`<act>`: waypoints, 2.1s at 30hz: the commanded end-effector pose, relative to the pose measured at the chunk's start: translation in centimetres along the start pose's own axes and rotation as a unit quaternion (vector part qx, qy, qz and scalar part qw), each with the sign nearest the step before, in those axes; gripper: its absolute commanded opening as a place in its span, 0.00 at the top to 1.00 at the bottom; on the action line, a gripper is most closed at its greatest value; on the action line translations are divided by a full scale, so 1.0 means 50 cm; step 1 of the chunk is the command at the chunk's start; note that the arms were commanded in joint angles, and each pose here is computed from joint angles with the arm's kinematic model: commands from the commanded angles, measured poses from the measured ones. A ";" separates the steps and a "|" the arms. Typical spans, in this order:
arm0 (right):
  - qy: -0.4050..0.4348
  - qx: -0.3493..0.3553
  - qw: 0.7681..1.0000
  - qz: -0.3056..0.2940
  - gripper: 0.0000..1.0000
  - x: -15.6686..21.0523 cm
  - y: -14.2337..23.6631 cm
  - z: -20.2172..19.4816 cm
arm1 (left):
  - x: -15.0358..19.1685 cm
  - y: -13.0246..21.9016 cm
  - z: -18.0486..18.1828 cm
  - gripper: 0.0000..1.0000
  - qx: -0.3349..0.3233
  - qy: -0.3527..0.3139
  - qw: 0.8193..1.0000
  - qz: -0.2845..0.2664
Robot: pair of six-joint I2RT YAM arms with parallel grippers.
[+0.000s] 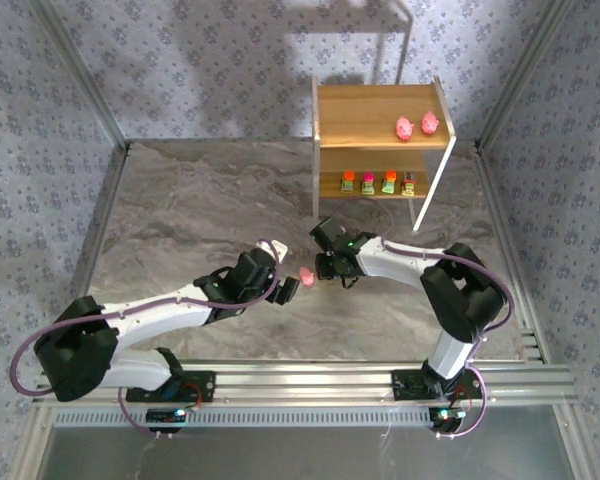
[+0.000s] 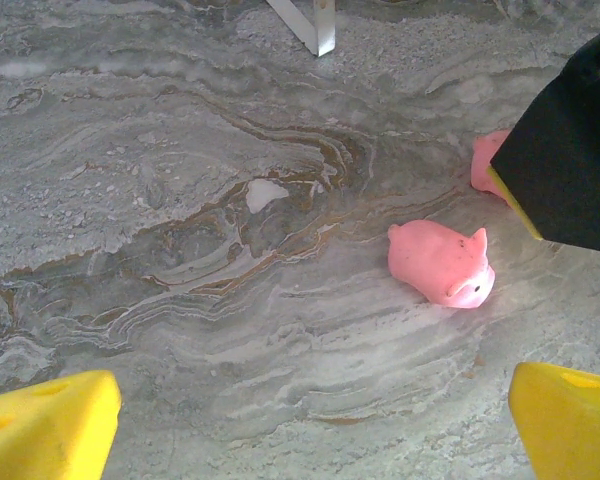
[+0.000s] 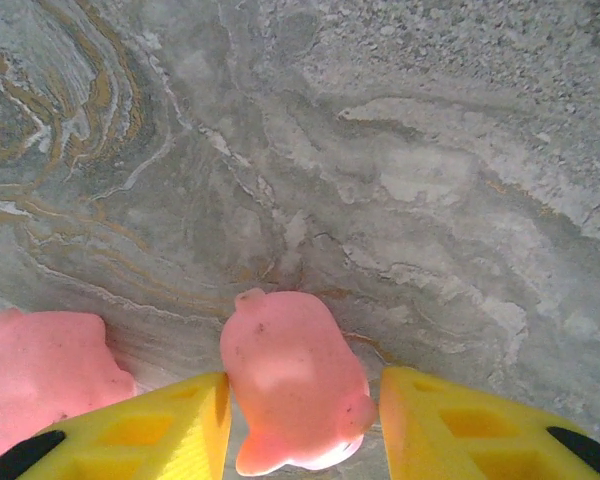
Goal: Place and organize the plastic toys onto the shelf
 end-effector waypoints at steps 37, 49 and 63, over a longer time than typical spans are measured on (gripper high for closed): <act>0.019 0.023 0.999 -0.018 0.67 -0.021 0.074 -0.006 | -0.020 0.002 -0.003 0.00 0.006 0.008 1.000 -0.008; 0.025 0.031 0.998 -0.053 0.67 -0.051 0.165 -0.009 | -0.021 0.007 -0.003 0.00 0.013 0.009 1.000 -0.014; 0.025 0.031 0.993 -0.111 0.67 -0.094 0.280 -0.008 | -0.022 0.021 -0.014 0.00 0.037 0.000 0.999 -0.034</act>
Point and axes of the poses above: each hand's point on the last joint's axis, 136 mm out from that joint toward the fingers, its own y axis back along the fingers, its own z axis along the line the jaws close on, x = y × z, the point moved 10 cm from there along y, back along the fingers, and after that the axes turned 1 degree about -y, right-handed, at the moved point
